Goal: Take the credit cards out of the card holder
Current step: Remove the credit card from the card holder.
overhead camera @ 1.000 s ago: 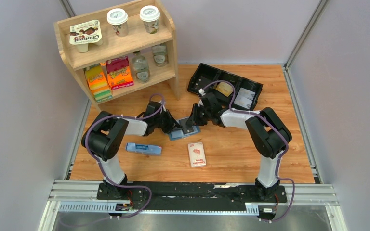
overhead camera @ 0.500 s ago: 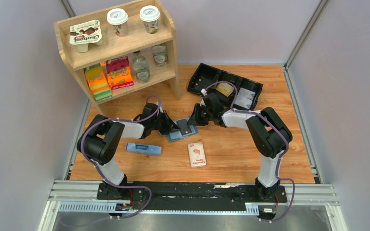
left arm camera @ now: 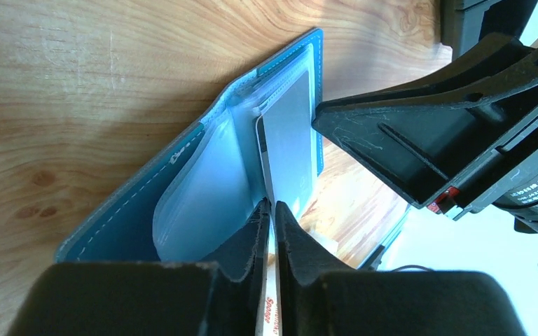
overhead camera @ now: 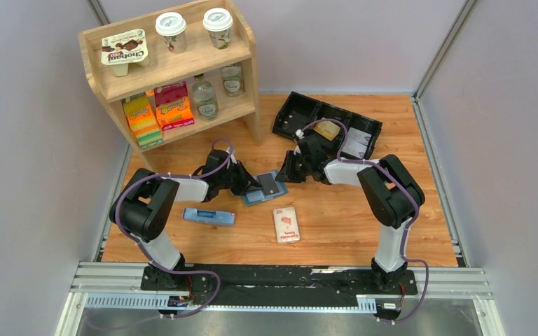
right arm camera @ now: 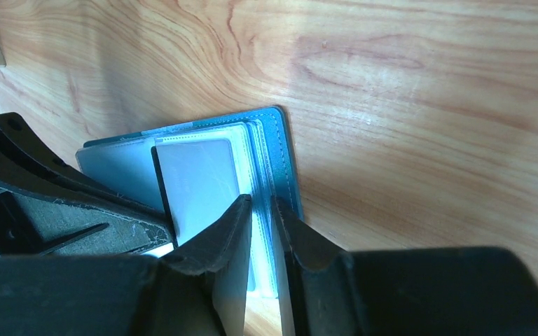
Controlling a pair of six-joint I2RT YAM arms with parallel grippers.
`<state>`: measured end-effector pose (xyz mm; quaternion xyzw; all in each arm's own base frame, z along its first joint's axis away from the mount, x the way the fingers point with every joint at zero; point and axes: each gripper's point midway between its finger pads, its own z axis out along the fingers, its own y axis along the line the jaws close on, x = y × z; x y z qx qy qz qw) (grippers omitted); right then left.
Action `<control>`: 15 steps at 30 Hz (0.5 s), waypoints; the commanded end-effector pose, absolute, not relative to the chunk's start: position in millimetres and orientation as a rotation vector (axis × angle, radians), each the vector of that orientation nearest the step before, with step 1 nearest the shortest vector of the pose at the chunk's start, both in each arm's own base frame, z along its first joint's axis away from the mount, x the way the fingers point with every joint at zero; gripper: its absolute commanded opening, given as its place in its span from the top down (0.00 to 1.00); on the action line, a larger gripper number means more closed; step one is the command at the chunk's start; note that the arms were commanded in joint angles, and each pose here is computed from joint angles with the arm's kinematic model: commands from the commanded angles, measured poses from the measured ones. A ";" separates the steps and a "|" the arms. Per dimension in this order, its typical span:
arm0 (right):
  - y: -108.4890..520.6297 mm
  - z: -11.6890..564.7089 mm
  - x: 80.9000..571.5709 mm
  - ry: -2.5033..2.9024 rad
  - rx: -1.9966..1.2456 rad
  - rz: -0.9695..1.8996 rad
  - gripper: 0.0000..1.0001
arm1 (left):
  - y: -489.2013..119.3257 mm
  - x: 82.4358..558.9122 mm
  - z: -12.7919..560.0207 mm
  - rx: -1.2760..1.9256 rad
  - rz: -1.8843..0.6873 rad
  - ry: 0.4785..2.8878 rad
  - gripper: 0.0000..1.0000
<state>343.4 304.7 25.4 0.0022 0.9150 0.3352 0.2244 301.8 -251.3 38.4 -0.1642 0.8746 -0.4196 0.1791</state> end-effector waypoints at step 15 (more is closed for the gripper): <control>304.4 88.6 355.4 2.391 -0.166 0.885 0.71 | -244.5 303.7 41.8 -0.419 -1.149 2.481 1.00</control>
